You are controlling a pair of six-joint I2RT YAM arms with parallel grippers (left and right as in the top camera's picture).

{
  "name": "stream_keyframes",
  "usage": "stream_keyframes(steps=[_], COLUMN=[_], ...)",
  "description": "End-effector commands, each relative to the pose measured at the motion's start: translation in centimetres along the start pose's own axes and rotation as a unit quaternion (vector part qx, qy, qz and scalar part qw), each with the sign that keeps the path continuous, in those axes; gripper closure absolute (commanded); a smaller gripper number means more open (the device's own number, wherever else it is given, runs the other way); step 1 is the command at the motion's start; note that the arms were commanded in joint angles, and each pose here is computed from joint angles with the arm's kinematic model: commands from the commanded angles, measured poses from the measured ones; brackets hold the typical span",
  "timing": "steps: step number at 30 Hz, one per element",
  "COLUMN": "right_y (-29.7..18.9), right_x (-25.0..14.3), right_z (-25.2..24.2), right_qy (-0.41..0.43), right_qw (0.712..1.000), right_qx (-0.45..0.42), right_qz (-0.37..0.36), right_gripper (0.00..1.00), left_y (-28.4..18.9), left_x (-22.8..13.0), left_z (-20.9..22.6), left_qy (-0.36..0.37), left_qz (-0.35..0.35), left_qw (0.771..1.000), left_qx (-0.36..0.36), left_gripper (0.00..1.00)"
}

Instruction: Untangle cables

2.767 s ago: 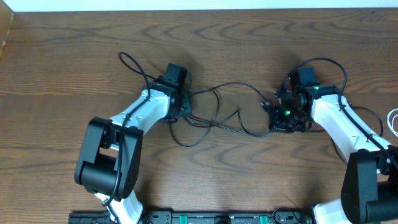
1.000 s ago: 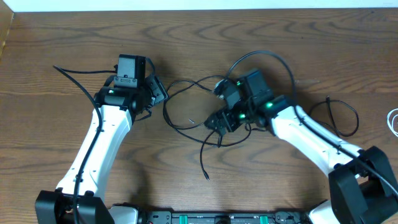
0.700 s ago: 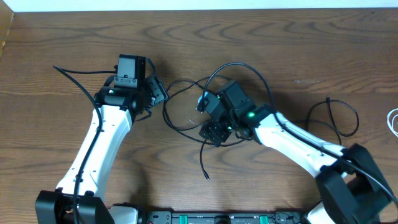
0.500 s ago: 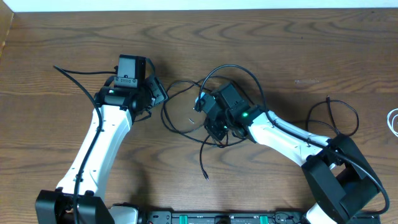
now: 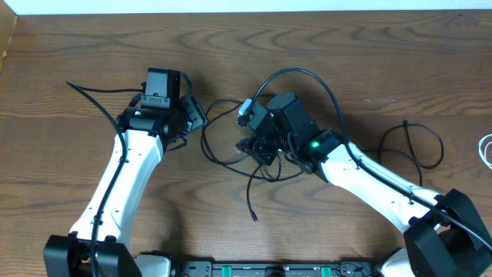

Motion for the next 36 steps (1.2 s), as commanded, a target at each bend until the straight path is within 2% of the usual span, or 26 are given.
stream_keyframes(steps=[1, 5, 9, 10, 12, 36], right_y=[0.3, 0.8, 1.4, 1.7, 2.0, 3.7], right_x=[0.2, -0.4, -1.4, -1.9, -2.2, -4.2], right_z=[0.8, 1.1, 1.3, 1.4, 1.4, 1.3], right_qy=[-0.005, -0.002, 0.009, 0.013, 0.017, 0.031], right_qw=[1.000, 1.000, 0.998, 0.998, 0.997, 0.993], right_qx=[0.015, 0.023, 0.034, 0.038, 0.042, 0.032], right_qz=[0.001, 0.016, 0.045, 0.056, 0.065, 0.110], right_gripper=[0.36, 0.28, 0.20, 0.18, 0.16, 0.09], left_y=[0.0, 0.0, 0.0, 0.0, 0.0, 0.0], left_x=[0.5, 1.0, 0.9, 0.7, 0.6, 0.6], left_z=[0.0, 0.5, 0.6, 0.7, 0.9, 0.9], left_qy=[-0.003, -0.003, -0.003, -0.002, -0.002, -0.002], left_qz=[-0.011, -0.046, -0.043, -0.040, -0.034, -0.033], left_qw=[1.000, 0.998, 0.998, 0.998, 0.998, 0.998], left_qx=[0.010, 0.040, 0.044, 0.049, 0.055, 0.056], left_gripper=[0.32, 0.32, 0.29, 0.15, 0.01, 0.01])
Point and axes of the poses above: each gripper's point midway between its finger pads, its own y axis out along the fingers, its own z axis along the line the jaws close on, x = y × z, the point moved 10 cm from there along -y, back along the fingers, and after that the axes turned 14 degrees about -y, right-handed, at the moved point
